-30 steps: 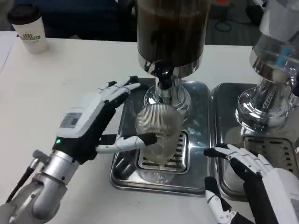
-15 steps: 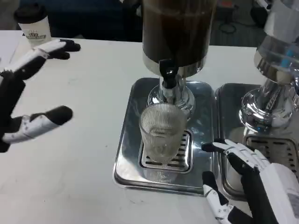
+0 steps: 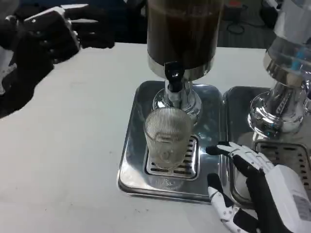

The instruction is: Grasp the cup under the faucet to collect the drink, then remove the cup.

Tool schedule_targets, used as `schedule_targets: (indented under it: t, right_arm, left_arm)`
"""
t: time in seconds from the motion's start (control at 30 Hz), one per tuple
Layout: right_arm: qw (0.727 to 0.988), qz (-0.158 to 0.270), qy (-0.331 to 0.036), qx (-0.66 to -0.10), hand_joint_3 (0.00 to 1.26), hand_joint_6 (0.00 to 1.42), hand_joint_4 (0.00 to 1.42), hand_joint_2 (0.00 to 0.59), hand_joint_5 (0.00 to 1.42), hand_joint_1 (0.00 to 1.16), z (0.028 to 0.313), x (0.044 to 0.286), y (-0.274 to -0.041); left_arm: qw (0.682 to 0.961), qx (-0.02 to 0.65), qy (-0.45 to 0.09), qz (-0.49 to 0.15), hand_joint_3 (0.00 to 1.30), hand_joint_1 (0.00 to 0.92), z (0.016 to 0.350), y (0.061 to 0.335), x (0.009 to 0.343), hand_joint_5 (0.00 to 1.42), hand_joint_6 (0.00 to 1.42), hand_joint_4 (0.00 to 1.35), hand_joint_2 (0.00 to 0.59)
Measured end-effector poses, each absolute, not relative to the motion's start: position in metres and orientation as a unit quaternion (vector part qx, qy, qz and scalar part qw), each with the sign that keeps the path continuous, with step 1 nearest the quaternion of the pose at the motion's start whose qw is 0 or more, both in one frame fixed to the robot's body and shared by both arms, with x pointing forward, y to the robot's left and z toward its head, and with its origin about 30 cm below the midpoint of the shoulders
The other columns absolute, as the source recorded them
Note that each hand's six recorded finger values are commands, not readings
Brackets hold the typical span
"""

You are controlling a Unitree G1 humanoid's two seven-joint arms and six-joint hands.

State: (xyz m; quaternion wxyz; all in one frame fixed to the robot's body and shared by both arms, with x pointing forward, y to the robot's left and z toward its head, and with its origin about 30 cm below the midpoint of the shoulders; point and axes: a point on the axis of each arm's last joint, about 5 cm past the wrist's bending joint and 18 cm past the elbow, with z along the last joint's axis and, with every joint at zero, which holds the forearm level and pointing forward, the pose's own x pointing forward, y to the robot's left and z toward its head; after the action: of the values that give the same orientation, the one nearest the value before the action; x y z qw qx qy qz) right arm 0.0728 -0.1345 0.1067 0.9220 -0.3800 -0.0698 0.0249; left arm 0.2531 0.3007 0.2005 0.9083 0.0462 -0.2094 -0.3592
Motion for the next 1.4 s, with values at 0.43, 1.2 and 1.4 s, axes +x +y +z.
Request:
schedule_targets:
  t: [0.43,1.2,1.4]
  right_arm:
    - [0.927,0.019,-0.064,-0.37,0.36,0.11,0.22,0.501,0.17,0.51,0.102,0.072,-0.13]
    - [0.94,-0.003,-0.049,-0.338,0.36,0.11,0.22,0.509,0.17,0.52,0.097,0.066,-0.12]
    - [0.941,-0.008,-0.049,-0.334,0.36,0.11,0.22,0.509,0.17,0.52,0.096,0.065,-0.119]
  left_arm:
    - [0.872,-0.072,-0.161,-0.457,0.22,0.0,0.207,0.284,0.293,0.23,0.12,0.16,0.018]
    - [0.847,-0.07,-0.111,-0.514,0.19,0.0,0.197,0.25,0.316,0.2,0.11,0.11,0.011]
    - [0.847,-0.043,-0.102,-0.52,0.18,0.0,0.196,0.247,0.316,0.19,0.09,0.11,0.01]
